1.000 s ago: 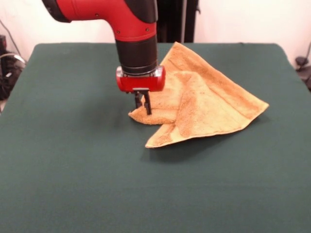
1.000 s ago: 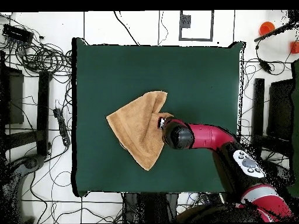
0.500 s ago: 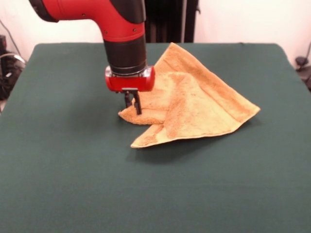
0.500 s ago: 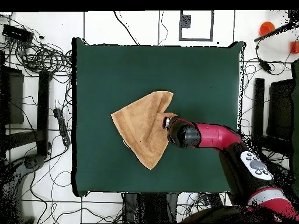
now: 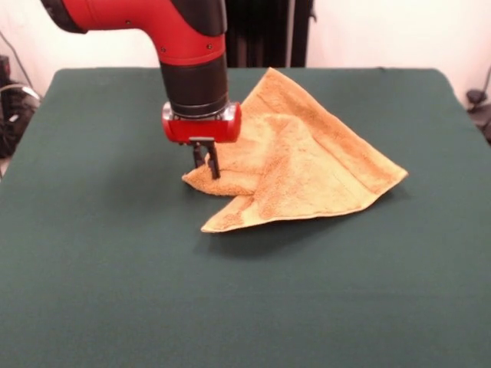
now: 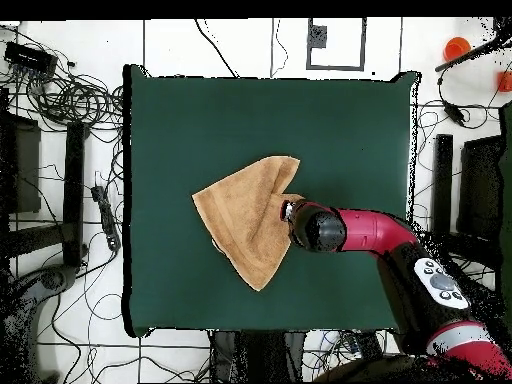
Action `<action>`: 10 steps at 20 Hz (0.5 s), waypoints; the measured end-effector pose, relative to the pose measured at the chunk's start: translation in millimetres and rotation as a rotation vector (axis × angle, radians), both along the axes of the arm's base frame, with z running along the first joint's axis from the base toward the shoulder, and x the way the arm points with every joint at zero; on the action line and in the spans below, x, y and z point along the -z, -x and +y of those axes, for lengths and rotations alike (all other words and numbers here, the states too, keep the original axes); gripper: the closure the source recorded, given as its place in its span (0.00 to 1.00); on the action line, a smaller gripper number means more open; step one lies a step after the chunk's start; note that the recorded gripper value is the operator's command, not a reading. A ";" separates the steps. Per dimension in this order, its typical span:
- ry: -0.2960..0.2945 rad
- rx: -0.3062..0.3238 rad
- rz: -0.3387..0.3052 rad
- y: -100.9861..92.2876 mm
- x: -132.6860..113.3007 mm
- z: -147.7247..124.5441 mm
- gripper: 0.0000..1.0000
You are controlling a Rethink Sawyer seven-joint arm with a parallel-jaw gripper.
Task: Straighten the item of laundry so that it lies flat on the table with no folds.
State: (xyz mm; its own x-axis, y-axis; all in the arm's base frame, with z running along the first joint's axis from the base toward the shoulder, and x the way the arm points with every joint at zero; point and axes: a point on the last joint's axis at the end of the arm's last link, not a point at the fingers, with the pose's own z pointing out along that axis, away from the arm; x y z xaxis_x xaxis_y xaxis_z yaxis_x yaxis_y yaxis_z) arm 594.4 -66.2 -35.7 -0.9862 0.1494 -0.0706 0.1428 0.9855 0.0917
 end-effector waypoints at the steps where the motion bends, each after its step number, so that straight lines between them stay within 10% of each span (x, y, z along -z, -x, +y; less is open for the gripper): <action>1: 0.001 0.000 0.001 -0.3 -1.0 -0.3 1.00; 10: 0.046 -0.018 -0.024 -14.2 -30.5 -4.9 1.00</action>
State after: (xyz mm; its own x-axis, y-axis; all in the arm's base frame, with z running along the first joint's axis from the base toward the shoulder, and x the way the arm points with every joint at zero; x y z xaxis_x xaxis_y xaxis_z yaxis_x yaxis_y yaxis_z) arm 608.7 -71.1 -5.3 -0.9867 0.1275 -0.1003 0.1231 0.9912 0.0497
